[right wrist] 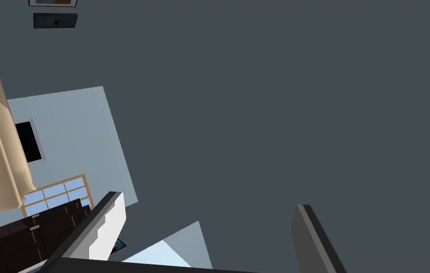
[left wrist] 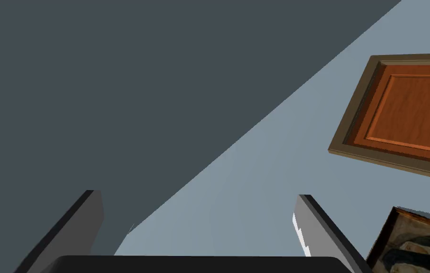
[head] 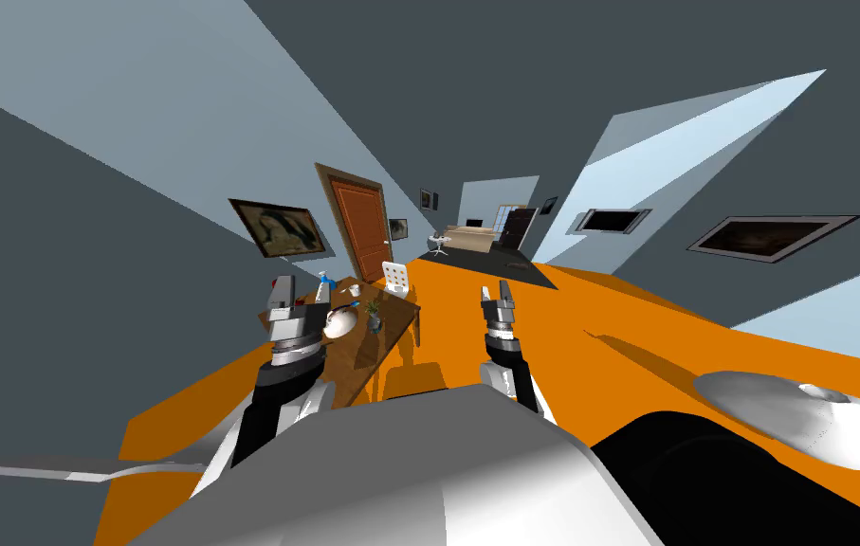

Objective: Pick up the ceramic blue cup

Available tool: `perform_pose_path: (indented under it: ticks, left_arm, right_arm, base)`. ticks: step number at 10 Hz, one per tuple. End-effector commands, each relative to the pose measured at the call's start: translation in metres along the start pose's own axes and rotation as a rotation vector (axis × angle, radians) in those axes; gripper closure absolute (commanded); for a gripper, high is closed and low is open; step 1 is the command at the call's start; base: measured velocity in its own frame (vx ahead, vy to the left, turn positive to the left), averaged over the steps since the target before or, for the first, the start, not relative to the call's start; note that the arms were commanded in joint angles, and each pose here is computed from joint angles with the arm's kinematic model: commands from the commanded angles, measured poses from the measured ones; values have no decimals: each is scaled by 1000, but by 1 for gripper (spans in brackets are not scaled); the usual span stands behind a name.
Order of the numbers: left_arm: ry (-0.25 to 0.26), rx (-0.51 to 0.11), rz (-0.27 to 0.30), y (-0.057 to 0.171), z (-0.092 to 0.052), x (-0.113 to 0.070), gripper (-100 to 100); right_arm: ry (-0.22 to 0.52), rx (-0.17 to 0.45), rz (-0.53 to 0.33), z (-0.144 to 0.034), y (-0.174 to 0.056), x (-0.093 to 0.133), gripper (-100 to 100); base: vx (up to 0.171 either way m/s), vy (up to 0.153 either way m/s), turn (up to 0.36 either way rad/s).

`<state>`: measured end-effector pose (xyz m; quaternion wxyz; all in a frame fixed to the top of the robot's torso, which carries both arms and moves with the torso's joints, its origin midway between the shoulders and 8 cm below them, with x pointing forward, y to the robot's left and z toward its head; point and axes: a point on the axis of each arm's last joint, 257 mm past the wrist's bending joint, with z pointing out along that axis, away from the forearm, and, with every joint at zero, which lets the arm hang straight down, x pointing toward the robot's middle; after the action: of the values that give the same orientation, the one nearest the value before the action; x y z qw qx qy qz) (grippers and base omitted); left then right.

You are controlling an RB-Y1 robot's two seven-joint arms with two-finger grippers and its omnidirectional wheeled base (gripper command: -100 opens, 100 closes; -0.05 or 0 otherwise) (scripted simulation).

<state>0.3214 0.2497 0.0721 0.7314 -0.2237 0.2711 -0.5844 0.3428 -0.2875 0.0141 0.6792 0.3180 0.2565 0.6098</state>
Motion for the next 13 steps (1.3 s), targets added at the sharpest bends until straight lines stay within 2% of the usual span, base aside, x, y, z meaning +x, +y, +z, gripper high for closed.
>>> perform_pose_path:
  ticks: [1,5,8,11,12,13]
  left_arm:
    - [33,-22,-17,11,0,5,-100]
    - [92,-110,-78,50,0,16,-100]
    - [129,-213,-141,94,-2,25,-100]
    - [159,-341,-208,145,-7,33,-100]
    - [159,-344,-208,146,-7,33,-100]
    - [167,-392,-229,165,-10,35,-100]
  right_arm:
    - [0,0,0,0,0,0,0]
    - [0,0,0,0,0,0,0]
    - [0,0,0,0,0,0,0]
    - [0,0,0,0,0,0,0]
    - [0,0,0,0,0,0,0]
    - [0,0,0,0,0,0,0]
  base:
    - [-22,1,-85]
    - [-55,12,-118]
    - [-66,16,-134]
    - [-67,15,-165]
    - [-48,17,-55]
    - [-38,11,-96]
